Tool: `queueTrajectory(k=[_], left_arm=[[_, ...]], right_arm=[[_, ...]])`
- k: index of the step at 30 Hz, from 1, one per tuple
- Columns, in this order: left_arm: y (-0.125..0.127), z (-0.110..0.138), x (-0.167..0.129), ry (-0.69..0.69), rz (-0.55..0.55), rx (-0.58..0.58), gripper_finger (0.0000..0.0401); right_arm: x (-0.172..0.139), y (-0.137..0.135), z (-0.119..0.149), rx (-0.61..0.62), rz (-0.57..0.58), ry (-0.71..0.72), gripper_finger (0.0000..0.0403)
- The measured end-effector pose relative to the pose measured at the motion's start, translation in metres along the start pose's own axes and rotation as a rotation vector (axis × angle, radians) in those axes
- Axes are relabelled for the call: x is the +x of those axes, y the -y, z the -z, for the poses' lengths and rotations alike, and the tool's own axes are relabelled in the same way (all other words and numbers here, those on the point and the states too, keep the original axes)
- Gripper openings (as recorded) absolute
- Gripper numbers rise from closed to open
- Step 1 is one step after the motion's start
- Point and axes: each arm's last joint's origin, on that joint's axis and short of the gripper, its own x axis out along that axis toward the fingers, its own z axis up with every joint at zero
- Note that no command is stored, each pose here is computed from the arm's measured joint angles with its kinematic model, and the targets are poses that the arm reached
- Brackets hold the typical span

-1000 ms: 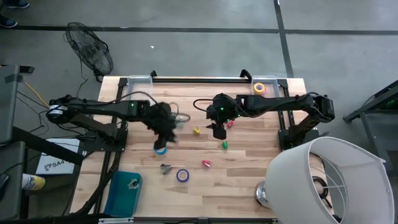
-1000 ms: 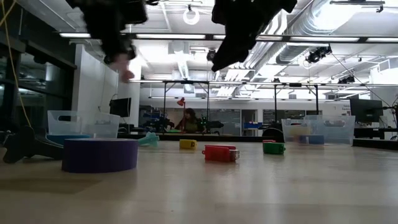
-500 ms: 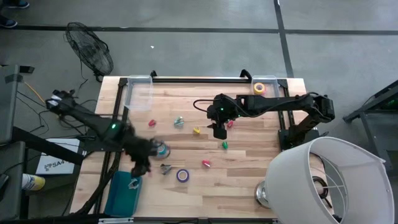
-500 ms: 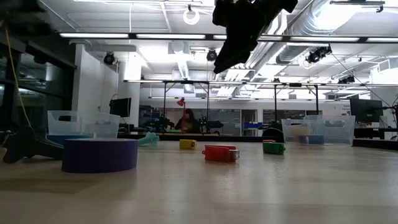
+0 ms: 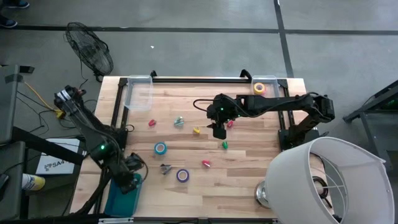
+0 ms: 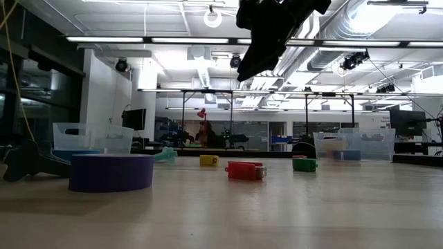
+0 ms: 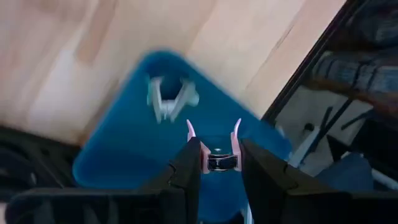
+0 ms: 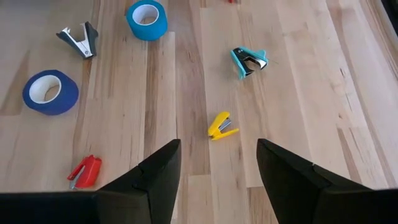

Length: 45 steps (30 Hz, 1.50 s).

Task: Pick and place Stapler, Stapler remover, tape
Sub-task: Put the pink staple remover into the blue bin, then put the top right red stapler into the left transparent bin

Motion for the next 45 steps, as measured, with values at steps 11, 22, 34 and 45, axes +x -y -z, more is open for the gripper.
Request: queueTrajectory(k=[11, 22, 34, 45], left_arm=[[0.006, 0.009, 0.021, -0.135, -0.081, -0.050, 0.0092], [0.010, 0.008, 0.028, -0.145, -0.077, -0.047, 0.0097], [0.011, 0.008, 0.028, -0.167, -0.068, -0.043, 0.0211], [0.004, 0.002, 0.014, 0.123, -0.052, -0.060, 0.0218]], right_arm=[[0.000, -0.001, 0.000, 0.022, -0.002, -0.001, 0.0201], [0.000, -0.001, 0.000, 0.025, -0.002, -0.002, 0.0200], [0.000, -0.001, 0.000, 0.025, -0.002, -0.005, 0.0201], [0.000, 0.000, 0.001, 0.024, 0.040, -0.006, 0.0200]])
